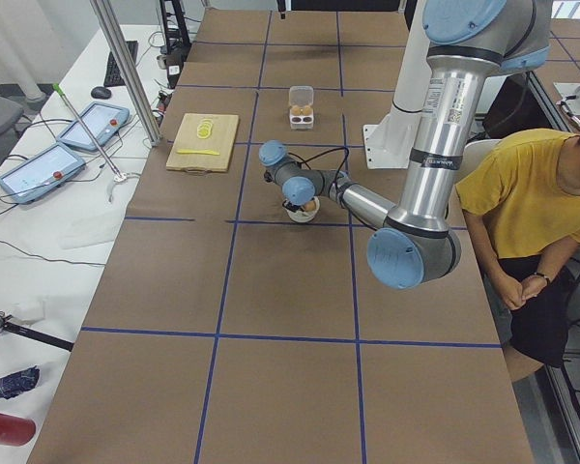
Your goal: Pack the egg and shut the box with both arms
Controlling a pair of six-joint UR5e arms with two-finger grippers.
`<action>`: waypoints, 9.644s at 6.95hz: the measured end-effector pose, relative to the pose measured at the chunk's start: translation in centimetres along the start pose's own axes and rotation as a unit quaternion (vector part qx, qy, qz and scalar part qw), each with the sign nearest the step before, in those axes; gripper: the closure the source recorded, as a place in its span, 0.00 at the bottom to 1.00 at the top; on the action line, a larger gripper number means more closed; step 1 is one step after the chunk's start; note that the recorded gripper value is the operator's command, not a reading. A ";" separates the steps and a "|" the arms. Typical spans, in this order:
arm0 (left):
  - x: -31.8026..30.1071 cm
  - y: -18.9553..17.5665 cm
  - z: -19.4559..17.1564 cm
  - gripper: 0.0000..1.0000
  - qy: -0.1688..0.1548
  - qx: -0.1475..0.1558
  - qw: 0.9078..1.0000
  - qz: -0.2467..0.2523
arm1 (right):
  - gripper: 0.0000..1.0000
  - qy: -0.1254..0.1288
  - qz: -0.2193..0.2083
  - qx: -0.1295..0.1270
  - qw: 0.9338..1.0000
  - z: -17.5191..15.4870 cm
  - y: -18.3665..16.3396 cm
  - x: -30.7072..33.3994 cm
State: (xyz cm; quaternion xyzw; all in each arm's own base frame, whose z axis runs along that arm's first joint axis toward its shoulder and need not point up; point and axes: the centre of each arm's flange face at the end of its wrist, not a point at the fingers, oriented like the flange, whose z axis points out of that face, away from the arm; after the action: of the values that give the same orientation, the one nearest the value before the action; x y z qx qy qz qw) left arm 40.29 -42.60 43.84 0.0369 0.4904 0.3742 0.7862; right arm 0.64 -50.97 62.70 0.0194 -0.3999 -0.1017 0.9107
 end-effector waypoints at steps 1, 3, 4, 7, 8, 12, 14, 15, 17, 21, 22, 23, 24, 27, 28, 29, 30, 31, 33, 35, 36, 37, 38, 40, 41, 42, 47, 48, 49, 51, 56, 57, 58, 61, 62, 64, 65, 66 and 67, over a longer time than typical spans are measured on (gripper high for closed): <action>0.0 0.0 0.0 0.39 -0.001 0.000 1.000 0.000 | 0.00 0.000 0.000 0.000 1.000 0.0 0.0 0.0; -0.1 -0.2 0.2 0.39 -0.002 -0.001 1.000 0.000 | 0.00 0.000 -0.001 0.001 1.000 -0.1 0.0 -0.1; -0.1 -0.2 0.2 0.68 -0.002 -0.001 1.000 -0.001 | 0.00 0.000 -0.001 0.001 1.000 -0.1 0.0 -0.1; -0.1 -0.1 0.1 1.00 -0.003 -0.001 1.000 -0.003 | 0.00 -0.003 -0.002 0.002 1.000 -0.2 -0.1 -0.3; 0.1 0.0 -0.3 1.00 -0.002 0.003 1.000 0.000 | 0.00 -0.010 -0.002 0.003 1.000 -0.2 -0.1 -0.4; -0.6 -2.3 -10.7 1.00 -0.029 0.089 0.996 -0.011 | 0.00 -0.018 -0.005 0.006 1.000 -0.4 -0.6 -0.8; 1.4 -6.0 -13.1 1.00 -0.033 0.121 0.990 -0.068 | 0.00 -0.023 -0.008 0.009 1.000 -0.7 -0.7 -1.2; 3.9 -8.8 -13.2 1.00 -0.024 0.133 0.978 -0.158 | 0.00 -0.025 -0.009 0.012 1.000 -1.0 -0.8 -1.5; 9.5 -12.9 -11.2 1.00 -0.016 0.149 0.959 -0.241 | 0.00 -0.026 -0.013 0.018 0.999 -1.6 -0.7 -2.2; 20.0 -18.9 -5.5 1.00 -0.026 0.164 0.966 -0.200 | 0.00 -0.025 -0.016 0.021 0.999 -1.9 -0.5 -2.5; 22.8 -20.2 -3.3 1.00 -0.034 0.170 0.965 -0.196 | 0.00 -0.025 -0.018 0.023 0.999 -2.1 -0.5 -2.8; 25.1 -21.4 -2.1 1.00 -0.034 0.174 0.965 -0.195 | 0.00 -0.025 -0.019 0.024 0.999 -2.2 -0.4 -2.9; 26.9 -22.3 -1.2 1.00 -0.028 0.175 0.965 -0.191 | 0.00 -0.025 -0.019 0.024 0.999 -2.2 -0.3 -2.9; 31.8 -24.2 2.1 1.00 -0.024 0.201 0.966 -0.164 | 0.00 -0.025 -0.018 0.023 0.999 -2.1 -0.3 -2.8; 33.1 -24.6 2.8 1.00 -0.024 0.204 0.966 -0.159 | 0.00 -0.025 -0.018 0.023 0.999 -2.1 -0.3 -2.8; 34.4 -25.4 3.5 1.00 -0.030 0.210 0.965 -0.157 | 0.00 -0.026 -0.017 0.023 0.999 -2.1 -0.2 -2.8; 35.1 -26.1 3.8 1.00 -0.035 0.214 0.964 -0.156 | 0.00 -0.026 -0.017 0.022 0.999 -2.1 -0.2 -2.8; 35.4 -26.4 4.0 1.00 -0.038 0.216 0.963 -0.156 | 0.00 -0.026 -0.017 0.022 0.999 -2.1 -0.2 -2.8; 35.4 -26.4 4.3 1.00 -0.040 0.216 0.963 -0.156 | 0.00 -0.026 -0.017 0.022 0.999 -2.0 -0.1 -2.7; 35.6 -26.3 4.4 0.61 -0.039 0.215 0.963 -0.155 | 0.00 -0.026 -0.016 0.022 0.999 -2.0 -0.1 -2.7; 35.6 -26.3 4.4 0.32 -0.039 0.215 0.964 -0.155 | 0.00 -0.026 -0.016 0.022 0.999 -2.0 -0.1 -2.7; 35.6 -26.2 4.5 0.00 -0.039 0.214 0.964 -0.155 | 0.00 -0.026 -0.016 0.022 0.999 -2.0 -0.1 -2.7; 35.5 -26.2 4.5 0.00 -0.039 0.214 0.964 -0.155 | 0.00 -0.026 -0.017 0.022 0.999 -2.0 -0.1 -2.7; 35.5 -26.2 4.5 0.00 -0.039 0.214 0.964 -0.155 | 0.00 -0.026 -0.016 0.022 0.999 -2.0 0.0 -2.7; 35.6 -26.2 4.4 0.00 -0.039 0.214 0.964 -0.155 | 0.00 -0.026 -0.017 0.022 0.999 -2.0 0.0 -2.7; 35.4 -26.1 4.1 0.00 -0.040 0.216 0.963 -0.156 | 0.00 -0.030 -0.013 0.023 0.999 -2.0 -0.1 -2.8; 20.4 -20.4 -6.1 0.00 -0.084 0.202 0.960 -0.178 | 1.00 -0.071 0.061 0.084 0.992 4.5 -3.0 -17.8; 17.3 -19.8 -8.7 0.00 -0.088 0.198 0.961 -0.174 | 1.00 -0.076 0.089 0.091 0.989 7.4 -2.9 -23.3; 14.6 -19.2 -10.7 0.00 -0.092 0.195 0.962 -0.169 | 1.00 -0.081 0.095 0.091 0.988 9.9 -2.7 -28.8; 12.4 -18.7 -12.2 0.00 -0.097 0.195 0.962 -0.165 | 1.00 -0.106 0.097 0.073 0.987 12.5 -3.1 -38.6; 10.5 -18.3 -13.4 0.00 -0.101 0.198 0.959 -0.176 | 1.00 -0.199 0.149 0.046 0.968 7.6 -4.0 -60.6; 9.8 -17.9 -13.7 0.00 -0.104 0.198 0.958 -0.179 | 0.95 -0.202 0.156 0.055 0.965 5.6 -4.4 -60.3; 8.3 -16.8 -14.1 0.00 -0.111 0.199 0.957 -0.182 | 0.01 -0.200 0.172 0.068 0.962 3.7 -4.8 -57.3; -0.8 -10.8 -19.2 0.00 -0.170 0.205 0.953 -0.146 | 0.00 -0.128 0.197 0.105 0.966 3.1 -4.6 -41.5; -4.9 -8.1 -20.7 0.00 -0.195 0.196 0.951 -0.136 | 0.00 -0.086 0.174 0.120 0.974 3.5 -4.9 -34.7; -12.3 -1.8 -24.8 0.00 -0.237 0.182 0.946 -0.127 | 0.00 -0.034 0.147 0.119 0.981 2.9 -6.5 -19.8; -15.4 1.8 -27.7 0.00 -0.245 0.179 0.945 -0.126 | 0.00 -0.014 0.130 0.113 0.985 3.0 -6.7 -12.5; -18.1 6.0 -30.1 0.00 -0.240 0.176 0.946 -0.126 | 0.00 0.002 0.112 0.103 0.988 3.4 -6.2 -6.1; -20.1 9.7 -31.7 0.00 -0.234 0.178 0.946 -0.137 | 0.00 0.007 0.105 0.098 0.990 3.0 -5.4 -2.0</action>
State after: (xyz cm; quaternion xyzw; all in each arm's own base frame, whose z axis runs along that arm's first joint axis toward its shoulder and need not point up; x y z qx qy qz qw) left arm 4.78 -57.98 46.50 0.1953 0.3511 0.1507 0.9033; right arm -3.77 -55.74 62.69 0.0676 -0.4013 0.0340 0.9128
